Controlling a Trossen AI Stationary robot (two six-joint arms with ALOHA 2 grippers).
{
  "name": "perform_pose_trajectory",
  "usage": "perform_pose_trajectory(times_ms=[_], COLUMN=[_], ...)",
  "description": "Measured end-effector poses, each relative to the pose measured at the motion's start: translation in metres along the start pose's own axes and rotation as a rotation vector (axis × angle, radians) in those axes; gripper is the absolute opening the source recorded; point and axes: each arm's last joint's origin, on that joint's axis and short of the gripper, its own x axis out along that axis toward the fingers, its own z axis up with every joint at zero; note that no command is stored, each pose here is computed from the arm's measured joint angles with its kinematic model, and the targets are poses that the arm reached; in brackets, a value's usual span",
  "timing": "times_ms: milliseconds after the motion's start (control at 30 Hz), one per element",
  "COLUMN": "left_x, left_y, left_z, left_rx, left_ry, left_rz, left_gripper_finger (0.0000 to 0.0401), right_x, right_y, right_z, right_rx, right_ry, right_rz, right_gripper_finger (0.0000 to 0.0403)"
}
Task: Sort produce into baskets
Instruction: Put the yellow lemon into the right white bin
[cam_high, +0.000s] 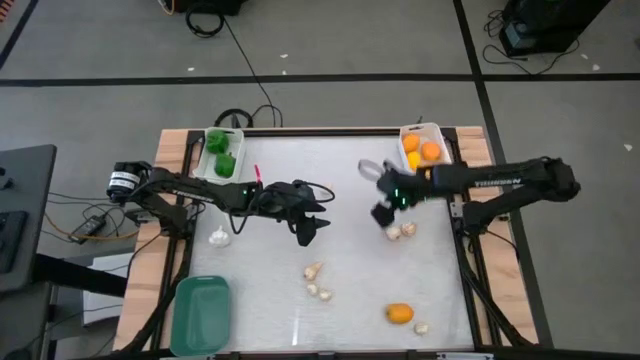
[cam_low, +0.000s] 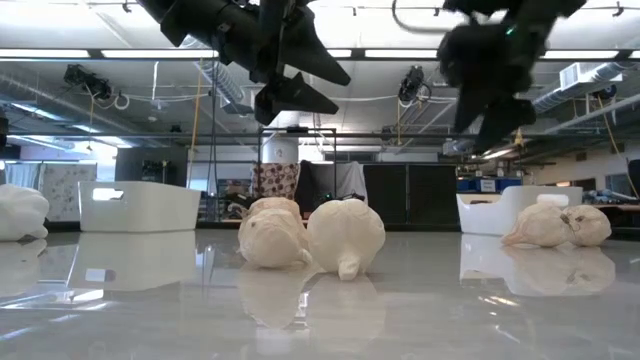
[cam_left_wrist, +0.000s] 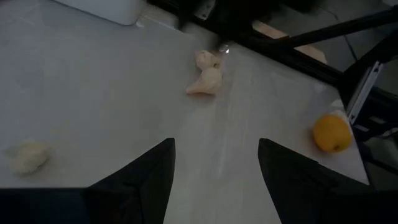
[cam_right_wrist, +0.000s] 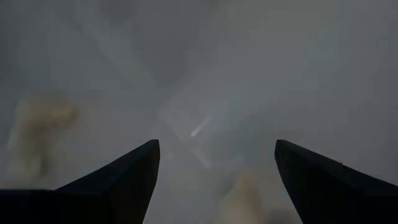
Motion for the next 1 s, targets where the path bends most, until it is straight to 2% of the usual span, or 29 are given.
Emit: perform_pose_trajectory(times_ms=[133, 267, 433, 567, 700, 767, 867, 1000], left_x=[0.000, -0.001, -0.001, -0.001, -0.001, -0.001, -0.001, -0.002], left_y=[-0.004, -0.008, -0.010, -0.013, -0.016, -0.017, -0.015, -0.012], left_z=[-0.002, -0.003, -0.003, -0.004, -0.005, -0.006, -0.009, -0.013], left_rx=[-0.009, -0.003, -0.001, 0.002, 0.004, -0.015, -0.071, -0.089], left_ry=[0.003, -0.005, -0.011, -0.017, -0.017, -0.012, 0.011, 0.048], left_rz=[-0.012, -0.006, -0.014, -0.026, -0.035, -0.035, 0.004, 0.048], left_gripper_finger=[0.0236, 0.0236, 0.0236, 0.0236, 0.0236, 0.0236, 0.0236, 0.0236], right_x=[0.000, -0.006, -0.014, -0.017, -0.013, -0.009, -0.007, -0.010], right_y=[0.033, 0.058, 0.076, 0.085, 0.092, 0.094, 0.093, 0.093], right_z=[-0.030, -0.058, -0.089, -0.112, -0.121, -0.120, -0.122, -0.134], right_rx=[-0.096, -0.141, -0.192, -0.295, -0.405, -0.399, -0.359, -0.395], right_ry=[0.046, 0.038, 0.055, 0.090, 0.051, 0.047, 0.145, 0.219], right_rz=[0.081, 0.159, 0.222, 0.249, 0.251, 0.253, 0.265, 0.273], right_gripper_finger=[0.0328, 0.0328, 0.0328, 0.0328, 0.0328, 0.0328, 0.0325, 0.0320])
